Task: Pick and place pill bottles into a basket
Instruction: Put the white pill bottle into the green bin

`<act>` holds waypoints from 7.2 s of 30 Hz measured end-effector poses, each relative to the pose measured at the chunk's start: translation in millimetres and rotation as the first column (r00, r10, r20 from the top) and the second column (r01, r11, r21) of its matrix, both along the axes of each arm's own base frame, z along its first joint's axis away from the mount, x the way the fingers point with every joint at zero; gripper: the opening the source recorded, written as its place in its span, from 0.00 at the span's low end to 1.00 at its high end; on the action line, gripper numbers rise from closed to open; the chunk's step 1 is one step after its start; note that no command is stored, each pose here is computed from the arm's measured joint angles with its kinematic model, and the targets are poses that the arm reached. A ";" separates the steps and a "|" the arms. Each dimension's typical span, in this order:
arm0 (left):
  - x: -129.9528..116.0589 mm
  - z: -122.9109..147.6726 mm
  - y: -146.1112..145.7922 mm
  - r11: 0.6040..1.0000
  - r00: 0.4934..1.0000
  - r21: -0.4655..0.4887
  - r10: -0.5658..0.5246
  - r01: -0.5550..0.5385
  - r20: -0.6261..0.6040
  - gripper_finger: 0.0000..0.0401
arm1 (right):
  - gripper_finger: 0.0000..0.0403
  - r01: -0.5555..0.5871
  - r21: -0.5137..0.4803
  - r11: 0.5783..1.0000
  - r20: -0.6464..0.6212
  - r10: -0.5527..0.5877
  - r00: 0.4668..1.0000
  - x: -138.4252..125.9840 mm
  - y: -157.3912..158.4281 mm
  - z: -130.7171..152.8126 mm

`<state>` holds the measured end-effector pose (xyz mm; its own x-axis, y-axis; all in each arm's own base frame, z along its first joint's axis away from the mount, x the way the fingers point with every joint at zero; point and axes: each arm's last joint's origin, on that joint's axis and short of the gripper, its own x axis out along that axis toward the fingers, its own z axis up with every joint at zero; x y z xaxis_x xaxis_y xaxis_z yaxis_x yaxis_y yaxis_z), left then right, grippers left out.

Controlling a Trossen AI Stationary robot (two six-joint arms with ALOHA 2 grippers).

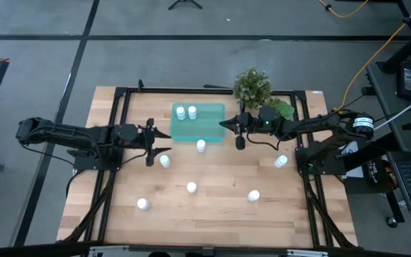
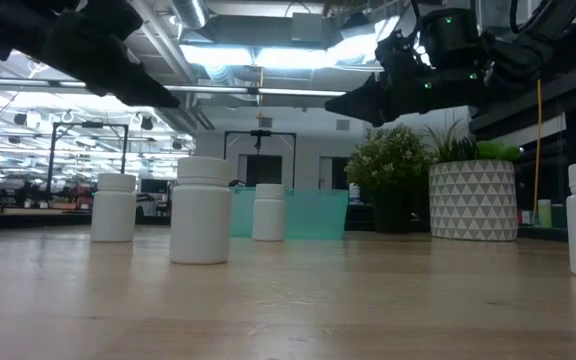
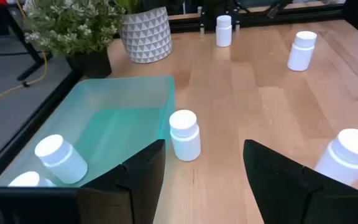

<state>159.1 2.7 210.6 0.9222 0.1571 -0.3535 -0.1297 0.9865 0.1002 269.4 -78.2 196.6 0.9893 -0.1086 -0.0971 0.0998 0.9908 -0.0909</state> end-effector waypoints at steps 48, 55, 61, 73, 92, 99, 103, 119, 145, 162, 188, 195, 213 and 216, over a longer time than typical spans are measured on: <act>15.4 -28.4 -43.8 0.956 0.890 -0.165 0.150 -0.242 -0.431 0.52 | 0.01 0.001 -0.002 1.000 -0.004 -0.001 1.000 0.4 -0.3 -0.8; 20.3 -40.0 -45.9 0.960 0.858 -0.145 0.141 -0.240 -0.494 0.52 | 0.01 0.001 -0.004 1.000 -0.004 -0.001 1.000 0.4 -0.3 -0.7; 22.9 -46.7 -46.7 0.962 0.839 -0.125 0.146 -0.245 -0.524 0.52 | 0.01 0.002 -0.006 1.000 -0.004 -0.003 1.000 0.4 -0.3 -0.7; 23.6 -46.9 -47.6 0.962 0.841 -0.144 0.123 -0.231 -0.527 0.51 | 0.01 0.028 -0.007 1.000 -0.004 -0.028 1.000 0.3 -1.0 -0.7; 20.8 -41.9 -48.3 0.960 0.851 -0.193 0.075 -0.203 -0.520 0.37 | 0.01 0.028 -0.005 1.000 -0.004 -0.028 1.000 0.3 -1.0 -0.7; 14.2 -25.9 -46.1 0.962 0.897 -0.220 0.052 -0.163 -0.438 0.37 | 0.01 0.028 -0.006 1.000 -0.003 -0.028 1.000 0.3 -1.0 -0.6; 9.4 -15.9 -43.3 0.969 0.924 -0.191 0.073 -0.154 -0.376 0.37 | 0.01 0.028 -0.006 1.000 -0.003 -0.028 1.000 0.3 -1.0 -0.5; 20.7 6.3 -10.0 0.950 0.943 -0.039 0.302 -0.310 -0.140 0.37 | 0.01 0.050 -0.017 0.999 0.033 -0.050 0.998 0.5 -1.8 3.4; 53.8 -10.0 70.7 0.924 0.886 -0.019 0.361 -0.383 -0.290 0.37 | 0.01 0.054 -0.055 0.997 0.002 -0.054 0.999 5.7 -5.2 -9.8; 71.2 -26.4 80.6 0.911 0.821 0.073 0.398 -0.405 -0.409 0.37 | 0.01 0.050 -0.089 0.995 0.000 -0.050 0.999 5.7 -5.2 -9.7; 74.8 -50.6 110.6 0.894 0.792 0.027 0.409 -0.446 -0.452 0.37 | 0.01 0.049 -0.096 0.994 -0.002 -0.049 0.999 5.6 -5.1 -9.7; 76.2 -49.8 110.6 0.909 0.819 -0.013 0.370 -0.417 -0.439 0.37 | 0.01 0.048 -0.102 0.994 -0.002 -0.049 0.999 5.6 -5.1 -9.7; 71.9 -50.0 119.3 0.894 0.818 -0.062 0.375 -0.444 -0.436 0.40 | 0.01 0.048 -0.099 0.994 -0.002 -0.049 0.999 5.6 -5.1 -9.8; 71.8 -50.0 119.3 0.893 0.816 -0.060 0.379 -0.446 -0.436 0.45 | 0.01 0.048 -0.099 0.994 -0.002 -0.049 0.999 5.5 -5.0 -9.8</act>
<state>230.9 121.9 160.6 0.5533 0.4039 -0.7285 -0.5096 0.8559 0.0875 274.9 -83.3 186.7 0.9822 -0.1656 -0.0882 0.1469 0.9711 -0.1883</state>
